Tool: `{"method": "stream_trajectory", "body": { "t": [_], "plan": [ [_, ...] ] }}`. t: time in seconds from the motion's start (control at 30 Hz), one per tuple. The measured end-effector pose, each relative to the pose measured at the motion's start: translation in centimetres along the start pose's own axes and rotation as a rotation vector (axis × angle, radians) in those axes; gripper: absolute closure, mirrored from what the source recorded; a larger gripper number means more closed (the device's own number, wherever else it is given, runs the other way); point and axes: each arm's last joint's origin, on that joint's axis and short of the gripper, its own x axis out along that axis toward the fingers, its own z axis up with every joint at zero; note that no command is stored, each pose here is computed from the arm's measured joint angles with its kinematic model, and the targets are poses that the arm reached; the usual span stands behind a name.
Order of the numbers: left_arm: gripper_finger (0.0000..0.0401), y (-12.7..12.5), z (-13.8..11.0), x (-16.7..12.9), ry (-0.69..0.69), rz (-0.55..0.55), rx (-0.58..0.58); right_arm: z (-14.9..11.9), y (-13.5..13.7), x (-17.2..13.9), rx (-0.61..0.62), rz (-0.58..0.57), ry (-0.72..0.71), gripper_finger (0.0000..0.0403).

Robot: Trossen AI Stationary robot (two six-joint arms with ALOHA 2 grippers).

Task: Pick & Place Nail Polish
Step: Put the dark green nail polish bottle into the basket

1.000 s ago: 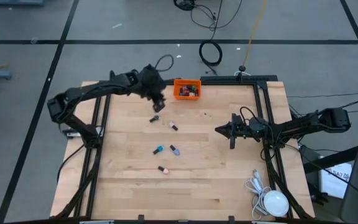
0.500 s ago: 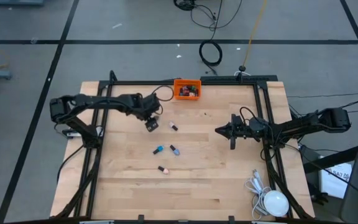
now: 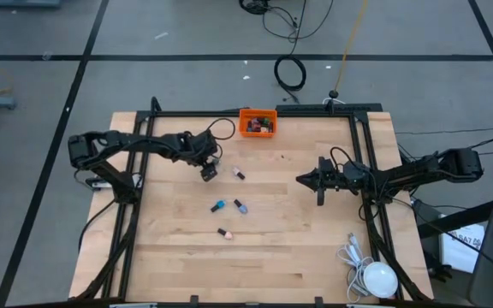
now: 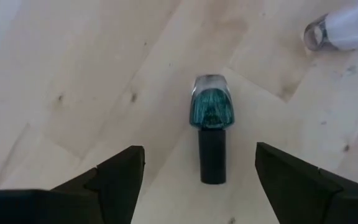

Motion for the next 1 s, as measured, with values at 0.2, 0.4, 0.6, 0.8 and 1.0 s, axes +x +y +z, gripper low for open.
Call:
{"method": "stream_trajectory", "body": {
  "t": [0.2, 0.4, 0.6, 0.8, 1.0],
  "plan": [
    [0.01, 0.2, 0.1, 0.5, 0.007, -0.036, -0.015, 0.0, 0.0, 0.0, 0.0, 0.0, 0.0, 0.0403],
    [0.01, 0.1, -0.3, 2.9, 0.081, -0.038, 0.007, 0.0, 0.0, 0.0, 0.001, 0.0, -0.002, 0.0403],
    [0.0114, 0.1, -0.5, 3.3, 0.104, -0.037, 0.017, 0.0, 0.0, 0.0, 0.003, -0.001, -0.001, 0.0403],
    [0.0168, 0.0, -0.7, 3.2, 0.119, -0.041, 0.038, 0.0, 0.0, 0.0, 0.0, -0.002, -0.001, 0.0403],
    [0.0246, 0.0, -0.8, 3.2, 0.126, -0.061, 0.025, 0.0, 0.0, 0.0, 0.0, -0.002, 0.001, 0.0403]
  ]
}}
